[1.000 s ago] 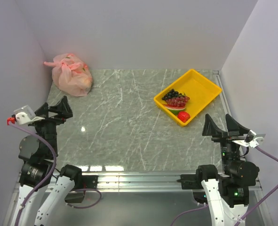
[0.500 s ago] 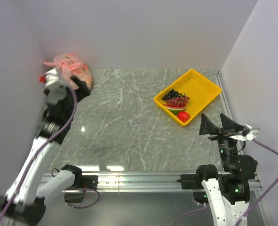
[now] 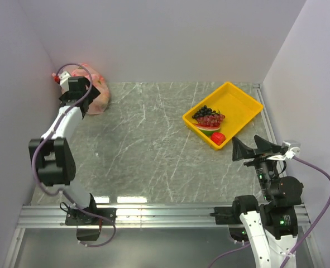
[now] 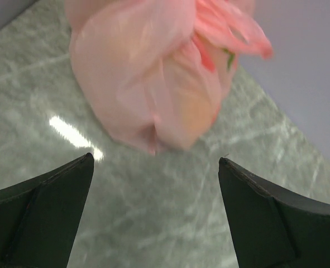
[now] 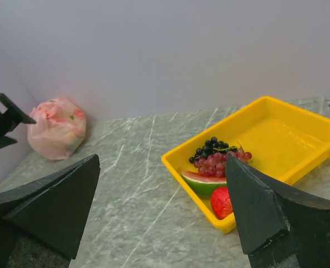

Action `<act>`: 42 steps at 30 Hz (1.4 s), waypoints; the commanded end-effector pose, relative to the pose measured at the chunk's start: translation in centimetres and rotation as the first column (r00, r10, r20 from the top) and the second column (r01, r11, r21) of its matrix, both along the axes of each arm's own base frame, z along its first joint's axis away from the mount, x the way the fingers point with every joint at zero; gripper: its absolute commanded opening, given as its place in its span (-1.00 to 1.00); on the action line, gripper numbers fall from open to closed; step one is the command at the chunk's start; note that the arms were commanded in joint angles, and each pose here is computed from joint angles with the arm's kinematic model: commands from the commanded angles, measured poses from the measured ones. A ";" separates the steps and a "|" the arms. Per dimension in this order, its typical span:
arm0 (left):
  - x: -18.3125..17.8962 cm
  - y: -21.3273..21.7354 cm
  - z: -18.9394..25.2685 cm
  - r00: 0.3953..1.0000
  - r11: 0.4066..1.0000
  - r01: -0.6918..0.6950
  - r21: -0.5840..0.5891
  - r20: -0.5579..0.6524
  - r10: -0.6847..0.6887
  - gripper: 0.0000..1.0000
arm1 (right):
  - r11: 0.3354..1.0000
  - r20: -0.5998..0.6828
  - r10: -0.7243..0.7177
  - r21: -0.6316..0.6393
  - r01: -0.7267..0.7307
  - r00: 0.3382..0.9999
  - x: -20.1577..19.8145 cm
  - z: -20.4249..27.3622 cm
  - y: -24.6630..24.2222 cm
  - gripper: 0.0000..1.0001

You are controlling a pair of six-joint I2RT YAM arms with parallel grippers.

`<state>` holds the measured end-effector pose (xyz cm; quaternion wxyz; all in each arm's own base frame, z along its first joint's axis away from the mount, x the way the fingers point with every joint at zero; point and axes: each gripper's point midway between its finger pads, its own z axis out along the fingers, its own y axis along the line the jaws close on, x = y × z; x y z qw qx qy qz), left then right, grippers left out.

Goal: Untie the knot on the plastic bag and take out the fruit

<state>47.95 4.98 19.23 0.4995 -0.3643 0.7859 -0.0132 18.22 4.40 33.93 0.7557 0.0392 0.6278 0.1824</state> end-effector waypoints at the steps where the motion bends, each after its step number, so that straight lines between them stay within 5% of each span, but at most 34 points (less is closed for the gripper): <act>1: 4.0 3.5 2.6 0.987 0.995 -0.094 0.021 0.132 0.090 0.99 | 0.999 0.015 0.045 0.003 -0.045 0.999 -0.1 0.2 0.8 0.99; 9: 10.4 8.2 -4.1 0.997 0.993 -0.077 0.092 0.034 0.074 0.85 | 0.997 -0.036 0.075 -0.003 -0.075 0.997 0.7 -0.9 1.5 1.00; 12: 12.0 7.5 -6.4 1.000 0.998 0.000 0.069 -0.015 0.001 -0.08 | 0.996 -0.051 0.088 -0.015 -0.089 0.995 0.9 -1.0 1.7 0.99; 13: 12.0 7.1 -6.7 1.000 0.998 0.024 0.060 -0.021 -0.023 -0.87 | 0.996 -0.054 0.091 -0.017 -0.092 0.994 0.8 -1.0 1.7 0.99; 14: 12.0 6.2 -6.0 0.999 0.998 0.050 0.038 0.000 -0.050 -0.99 | 0.996 -0.061 0.086 -0.017 -0.087 0.994 1.0 -1.2 1.7 0.99; 22: 5.7 -1.9 -2.5 0.987 0.986 0.157 0.053 0.033 -0.159 -0.99 | 0.992 -0.087 0.125 0.003 -0.126 0.988 1.2 -1.2 2.4 0.99; 26: 0.4 -7.6 -0.5 0.979 0.979 0.201 -0.016 0.043 -0.201 -0.99 | 0.987 -0.116 0.160 0.025 -0.158 0.980 1.4 -1.7 3.1 0.99; 30: -6.7 -11.8 -3.1 0.965 0.959 0.261 -0.109 0.006 -0.262 -0.99 | 0.982 -0.138 0.190 0.021 -0.189 0.972 1.2 -1.8 3.6 0.99; 35: -14.4 -17.9 -1.9 0.921 0.887 0.387 -0.252 0.145 -0.361 -0.99 | 0.969 -0.230 0.245 0.030 -0.245 0.942 2.1 -2.8 4.7 0.99; 42: -25.1 -28.2 -4.1 0.747 0.669 0.656 -0.349 0.171 -0.643 -0.67 | 0.922 -0.302 0.382 0.061 -0.382 0.874 3.0 -4.0 7.2 0.99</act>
